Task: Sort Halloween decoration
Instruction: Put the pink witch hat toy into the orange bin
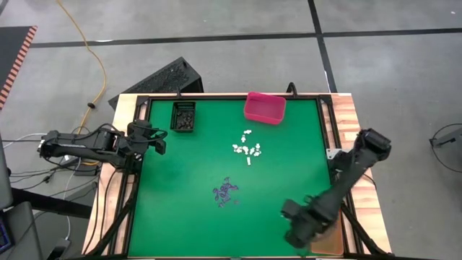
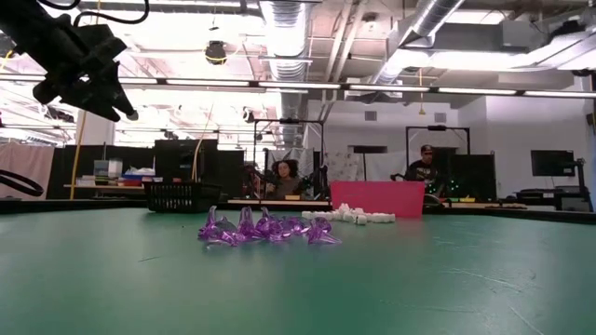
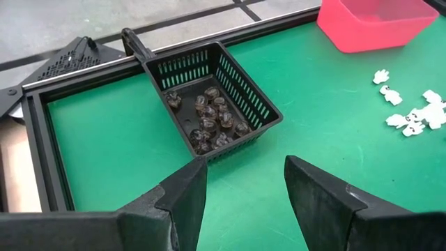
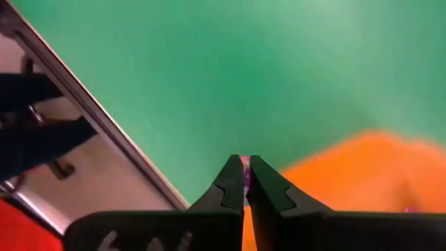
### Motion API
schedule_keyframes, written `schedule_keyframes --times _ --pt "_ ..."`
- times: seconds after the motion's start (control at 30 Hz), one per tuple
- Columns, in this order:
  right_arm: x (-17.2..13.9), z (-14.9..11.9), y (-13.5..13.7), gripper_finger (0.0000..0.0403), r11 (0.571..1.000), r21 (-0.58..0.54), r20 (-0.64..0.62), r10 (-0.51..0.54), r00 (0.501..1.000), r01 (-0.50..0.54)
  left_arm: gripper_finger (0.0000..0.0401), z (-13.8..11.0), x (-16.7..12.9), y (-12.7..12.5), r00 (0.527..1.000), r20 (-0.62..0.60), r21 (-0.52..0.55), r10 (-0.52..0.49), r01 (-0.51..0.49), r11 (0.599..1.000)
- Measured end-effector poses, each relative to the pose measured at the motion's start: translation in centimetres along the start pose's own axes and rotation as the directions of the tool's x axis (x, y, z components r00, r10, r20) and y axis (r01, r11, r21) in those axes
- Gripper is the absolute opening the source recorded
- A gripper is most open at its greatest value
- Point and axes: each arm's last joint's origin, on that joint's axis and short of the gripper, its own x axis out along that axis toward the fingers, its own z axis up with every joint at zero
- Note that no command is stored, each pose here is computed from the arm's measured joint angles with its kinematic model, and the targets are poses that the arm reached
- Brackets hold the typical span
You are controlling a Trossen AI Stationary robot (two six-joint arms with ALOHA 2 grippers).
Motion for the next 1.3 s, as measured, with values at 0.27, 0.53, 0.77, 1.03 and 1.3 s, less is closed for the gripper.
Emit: schedule_keyframes --times 0.27,0.53,0.77,1.03,1.3 --pt "-2.1 -5.9 -2.6 0.0026 0.978 0.204 -0.021 -0.025 0.999 0.029 0.0183 0.0 0.0 0.0 1.000 0.001 -0.001 0.000 0.000 1.000" --pt "-2.5 -8.1 -4.0 0.0026 0.953 0.282 -0.014 -0.112 0.994 0.112 0.0183 0.0 0.0 0.0 1.000 0.004 -0.019 0.003 -0.003 1.000" --pt "-2.0 -7.8 -4.0 0.0077 0.947 0.287 -0.002 -0.151 0.989 0.145 0.0183 0.0 0.0 0.0 1.000 0.004 -0.021 0.002 -0.002 1.000" --pt "-1.7 -7.8 -4.0 0.0090 0.945 0.283 0.002 -0.172 0.985 0.164 0.0183 0.0 0.0 0.0 1.000 0.003 -0.020 0.002 -0.002 1.000" --pt "-1.6 -7.3 -3.7 0.0092 0.945 0.286 -0.014 -0.158 0.987 0.156 0.0183 0.0 0.0 -0.1 1.000 -0.017 -0.021 -0.018 0.017 1.000"
